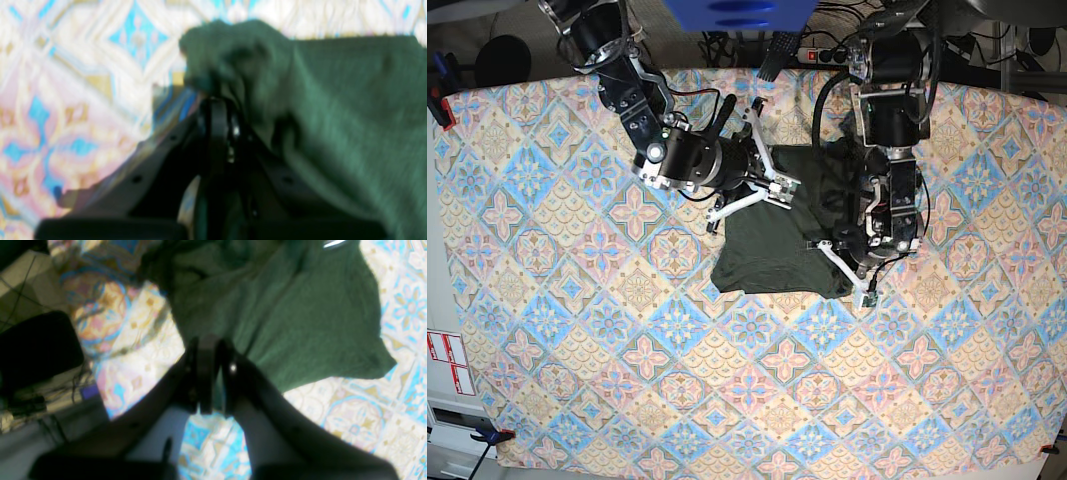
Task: Fold the T-shirt properly
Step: 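Hold the shirt with both grippers and fold it into a compact square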
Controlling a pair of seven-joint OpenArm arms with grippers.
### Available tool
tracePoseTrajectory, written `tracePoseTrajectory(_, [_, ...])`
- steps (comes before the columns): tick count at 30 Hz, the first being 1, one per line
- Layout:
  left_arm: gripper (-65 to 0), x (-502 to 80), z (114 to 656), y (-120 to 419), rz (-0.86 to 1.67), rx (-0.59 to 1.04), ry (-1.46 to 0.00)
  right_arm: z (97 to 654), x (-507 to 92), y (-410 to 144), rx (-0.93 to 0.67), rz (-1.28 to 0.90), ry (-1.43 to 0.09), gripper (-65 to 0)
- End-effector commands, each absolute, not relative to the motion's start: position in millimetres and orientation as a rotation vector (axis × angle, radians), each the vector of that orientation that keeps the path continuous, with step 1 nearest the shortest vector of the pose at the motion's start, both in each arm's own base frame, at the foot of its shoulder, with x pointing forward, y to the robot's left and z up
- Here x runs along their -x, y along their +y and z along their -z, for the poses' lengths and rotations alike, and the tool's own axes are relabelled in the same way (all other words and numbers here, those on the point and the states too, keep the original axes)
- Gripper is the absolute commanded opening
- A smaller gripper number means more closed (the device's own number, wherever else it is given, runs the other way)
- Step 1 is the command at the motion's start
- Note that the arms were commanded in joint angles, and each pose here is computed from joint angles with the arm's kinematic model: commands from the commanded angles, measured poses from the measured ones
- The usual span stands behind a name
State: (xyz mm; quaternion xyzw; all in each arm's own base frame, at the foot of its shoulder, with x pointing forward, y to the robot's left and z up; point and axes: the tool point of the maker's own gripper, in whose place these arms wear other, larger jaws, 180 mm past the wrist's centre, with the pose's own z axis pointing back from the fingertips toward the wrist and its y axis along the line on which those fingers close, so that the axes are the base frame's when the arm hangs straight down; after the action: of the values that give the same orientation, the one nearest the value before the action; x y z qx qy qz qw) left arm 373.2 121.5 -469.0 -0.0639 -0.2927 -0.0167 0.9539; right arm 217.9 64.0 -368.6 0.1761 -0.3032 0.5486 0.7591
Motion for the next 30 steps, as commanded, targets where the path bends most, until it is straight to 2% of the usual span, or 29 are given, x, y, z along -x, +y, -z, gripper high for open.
tracePoseTrajectory(1, [-65.0,-383.6,446.2,135.0,0.039,0.098,-0.677,358.5,-223.8,71.8,-0.409,-1.195,-0.705,-61.6])
tracePoseTrajectory(5, [-65.0,-372.4,422.4,169.9,0.049,0.017,-0.733,357.1,-234.9,86.1,-0.427,-1.191,-0.709,-61.6])
tracePoseTrajectory(14, [-65.0,-327.5,371.6,244.6,-0.188,-0.014,-0.813,373.9,-244.5,126.4,-0.472,-1.254,-0.629,-61.6])
tracePoseTrajectory(20, [-65.0,-295.0,353.3,268.8,-0.275,-0.019,-0.828,385.8,-238.0,154.6,-0.537,-1.24,-0.559,-61.6])
tracePoseTrajectory(30, [-65.0,-272.5,343.3,268.9,-0.282,-0.009,-0.825,408.8,-261.1,147.5,-0.507,-1.237,-0.486,-61.6])
